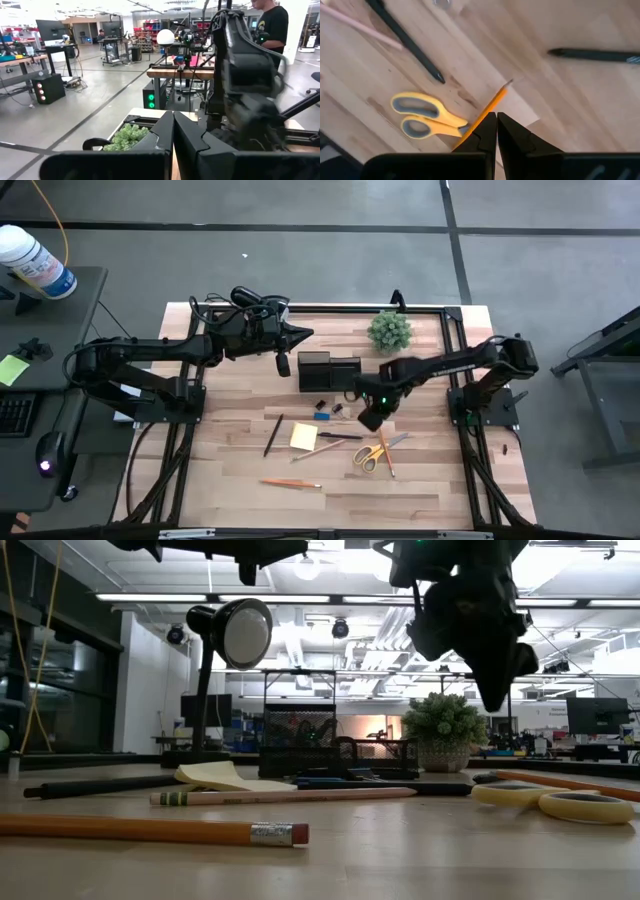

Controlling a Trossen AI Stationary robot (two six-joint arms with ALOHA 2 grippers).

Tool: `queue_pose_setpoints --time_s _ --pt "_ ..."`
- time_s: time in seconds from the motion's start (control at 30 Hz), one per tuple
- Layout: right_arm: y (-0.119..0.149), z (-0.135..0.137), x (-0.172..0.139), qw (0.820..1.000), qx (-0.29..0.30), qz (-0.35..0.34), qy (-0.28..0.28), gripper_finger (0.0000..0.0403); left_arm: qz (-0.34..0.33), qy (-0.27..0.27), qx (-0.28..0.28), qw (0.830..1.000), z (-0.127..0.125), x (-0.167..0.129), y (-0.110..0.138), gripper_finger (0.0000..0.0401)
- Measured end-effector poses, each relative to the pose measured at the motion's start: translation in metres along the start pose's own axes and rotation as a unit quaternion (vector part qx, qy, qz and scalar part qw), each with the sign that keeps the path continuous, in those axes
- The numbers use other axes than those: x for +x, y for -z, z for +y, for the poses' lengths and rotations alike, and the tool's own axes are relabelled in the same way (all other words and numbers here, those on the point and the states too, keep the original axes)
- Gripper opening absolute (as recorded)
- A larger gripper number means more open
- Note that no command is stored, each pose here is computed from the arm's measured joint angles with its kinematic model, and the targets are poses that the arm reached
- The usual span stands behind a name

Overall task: Pick and place office supplies into organizer
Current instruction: Put the right orange pencil into the black desk organizer

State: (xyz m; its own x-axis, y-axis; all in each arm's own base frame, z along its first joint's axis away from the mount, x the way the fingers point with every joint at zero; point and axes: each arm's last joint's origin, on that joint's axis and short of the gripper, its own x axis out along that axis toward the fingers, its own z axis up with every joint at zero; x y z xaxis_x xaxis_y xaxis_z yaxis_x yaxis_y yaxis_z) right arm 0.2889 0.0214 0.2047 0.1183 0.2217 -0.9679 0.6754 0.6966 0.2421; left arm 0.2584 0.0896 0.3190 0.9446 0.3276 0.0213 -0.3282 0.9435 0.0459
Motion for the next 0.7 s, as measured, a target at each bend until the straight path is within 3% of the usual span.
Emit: queue_pose_setpoints --time_s 0.23,0.53,0.7 --pt "0.009 0.017 0.024 1.0 -0.002 0.004 0.019 0.0025 0.0 0.0 0.0 1.0 0.0 0.0 0.0 0.0001" --pt "0.006 0.021 0.043 0.997 0.056 0.005 0.043 0.0156 0.0 0.0 0.0 1.0 0.0 0.0 0.0 0.0001" --pt "0.005 0.02 0.05 0.996 0.074 0.004 0.058 0.0202 0.0 0.0 0.0 1.0 0.0 0.0 0.0 0.0001"
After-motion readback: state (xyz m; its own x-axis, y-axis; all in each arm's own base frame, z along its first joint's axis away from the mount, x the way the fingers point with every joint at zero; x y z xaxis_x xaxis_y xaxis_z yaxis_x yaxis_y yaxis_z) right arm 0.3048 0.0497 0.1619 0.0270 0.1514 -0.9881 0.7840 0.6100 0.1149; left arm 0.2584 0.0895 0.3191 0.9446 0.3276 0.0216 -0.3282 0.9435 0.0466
